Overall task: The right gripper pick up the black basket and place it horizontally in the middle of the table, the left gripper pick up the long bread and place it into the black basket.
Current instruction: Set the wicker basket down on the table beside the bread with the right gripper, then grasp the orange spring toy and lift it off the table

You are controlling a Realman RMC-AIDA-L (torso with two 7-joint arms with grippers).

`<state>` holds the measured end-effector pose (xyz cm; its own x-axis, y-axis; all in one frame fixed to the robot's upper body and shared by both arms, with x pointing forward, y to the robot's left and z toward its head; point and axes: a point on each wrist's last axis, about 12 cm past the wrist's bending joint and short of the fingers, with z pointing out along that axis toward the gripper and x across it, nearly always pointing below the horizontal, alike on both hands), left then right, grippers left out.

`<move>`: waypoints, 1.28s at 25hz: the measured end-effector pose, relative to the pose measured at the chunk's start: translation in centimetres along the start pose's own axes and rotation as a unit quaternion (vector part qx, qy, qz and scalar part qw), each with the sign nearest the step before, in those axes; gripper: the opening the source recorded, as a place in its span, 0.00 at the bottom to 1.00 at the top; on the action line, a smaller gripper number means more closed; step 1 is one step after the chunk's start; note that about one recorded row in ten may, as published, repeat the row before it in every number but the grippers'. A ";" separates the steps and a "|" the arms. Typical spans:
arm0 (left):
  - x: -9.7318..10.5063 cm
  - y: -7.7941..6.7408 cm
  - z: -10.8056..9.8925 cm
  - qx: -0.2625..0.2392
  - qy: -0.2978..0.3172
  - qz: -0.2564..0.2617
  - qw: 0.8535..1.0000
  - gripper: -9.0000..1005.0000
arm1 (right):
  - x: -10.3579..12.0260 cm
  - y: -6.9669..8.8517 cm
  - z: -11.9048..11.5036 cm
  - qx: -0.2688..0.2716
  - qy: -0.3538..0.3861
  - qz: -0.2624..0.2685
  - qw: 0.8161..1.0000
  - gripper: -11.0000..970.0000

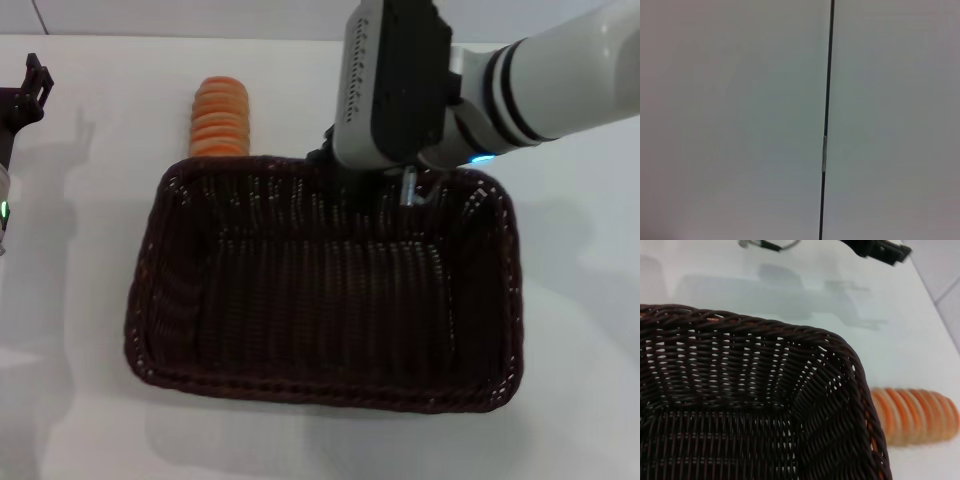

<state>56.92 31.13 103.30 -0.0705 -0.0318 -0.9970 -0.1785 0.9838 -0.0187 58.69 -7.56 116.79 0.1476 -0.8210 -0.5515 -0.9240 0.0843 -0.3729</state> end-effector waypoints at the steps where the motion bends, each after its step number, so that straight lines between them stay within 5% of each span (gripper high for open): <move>1: 0.0 0.0 0.0 0.000 0.000 0.000 1.000 0.85 | -0.1 0.1 0.1 -0.003 -0.002 0.000 1.000 0.22; 12: 0.1 -0.1 0.0 0.001 0.003 -0.001 1.000 0.85 | -1.0 1.4 -0.5 -0.017 -0.018 0.010 1.000 0.22; 23: 0.0 -0.1 0.0 0.003 0.001 0.001 1.000 0.84 | -0.9 1.3 -2.3 0.028 -0.030 0.013 0.999 0.58; 29: -0.1 -0.1 0.1 0.003 -0.001 0.001 1.000 0.84 | 0.0 -0.2 -6.4 0.162 -0.052 0.052 0.984 0.69; 32: -0.2 -0.2 0.1 0.005 -0.005 0.000 1.000 0.84 | 2.3 -0.2 -9.3 0.236 -0.095 0.127 0.959 0.75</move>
<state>57.08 30.97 103.51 -0.0611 -0.0293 -0.9977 -0.1690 0.9854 -0.0186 55.94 -14.74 122.57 0.0422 -0.6263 -0.7784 -0.6825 0.5509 -0.4803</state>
